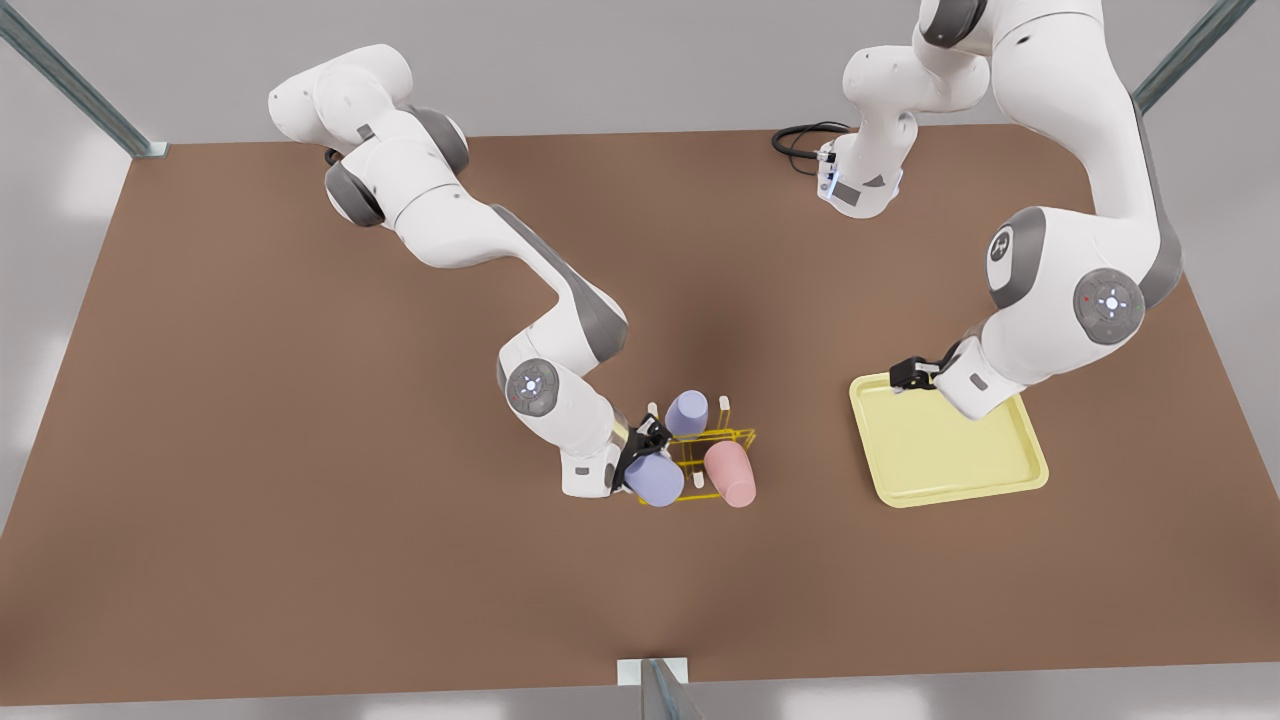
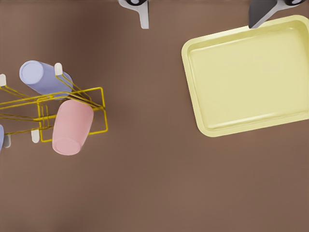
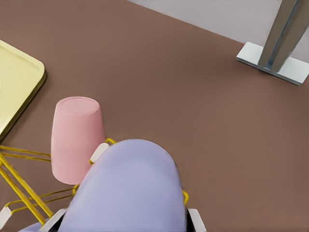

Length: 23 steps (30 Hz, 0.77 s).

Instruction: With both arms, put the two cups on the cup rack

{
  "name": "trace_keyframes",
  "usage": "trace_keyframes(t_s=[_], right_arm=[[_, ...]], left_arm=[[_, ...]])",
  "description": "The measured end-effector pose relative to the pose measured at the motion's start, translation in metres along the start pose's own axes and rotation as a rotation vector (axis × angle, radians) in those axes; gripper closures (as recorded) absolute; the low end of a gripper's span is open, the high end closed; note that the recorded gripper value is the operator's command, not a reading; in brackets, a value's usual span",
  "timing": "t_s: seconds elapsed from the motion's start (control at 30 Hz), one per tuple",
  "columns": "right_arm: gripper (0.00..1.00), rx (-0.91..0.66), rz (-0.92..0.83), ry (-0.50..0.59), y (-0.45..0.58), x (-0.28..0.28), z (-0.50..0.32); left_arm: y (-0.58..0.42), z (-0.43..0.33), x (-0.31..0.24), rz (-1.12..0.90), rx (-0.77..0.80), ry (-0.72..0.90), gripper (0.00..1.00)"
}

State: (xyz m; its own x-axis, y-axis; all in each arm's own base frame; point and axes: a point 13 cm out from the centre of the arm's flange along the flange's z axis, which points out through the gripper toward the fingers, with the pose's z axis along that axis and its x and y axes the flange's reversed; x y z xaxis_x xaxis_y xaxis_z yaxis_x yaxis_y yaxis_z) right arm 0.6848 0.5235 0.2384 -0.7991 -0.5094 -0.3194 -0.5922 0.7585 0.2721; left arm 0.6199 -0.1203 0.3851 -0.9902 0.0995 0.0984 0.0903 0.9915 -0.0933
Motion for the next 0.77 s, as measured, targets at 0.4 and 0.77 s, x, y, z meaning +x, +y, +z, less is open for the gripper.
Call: trace_keyframes(t_s=[0.4, 0.77], right_arm=[[0.00, 0.325, 0.193, 0.045, -0.178, 0.019, -0.205], [0.00, 0.301, 0.503, 0.370, -0.236, 0.265, -0.468]], left_arm=[[0.004, 0.005, -0.001, 0.000, 0.000, 0.007, 0.00], [0.001, 0.006, -0.001, -0.004, -0.005, 0.010, 0.00]])
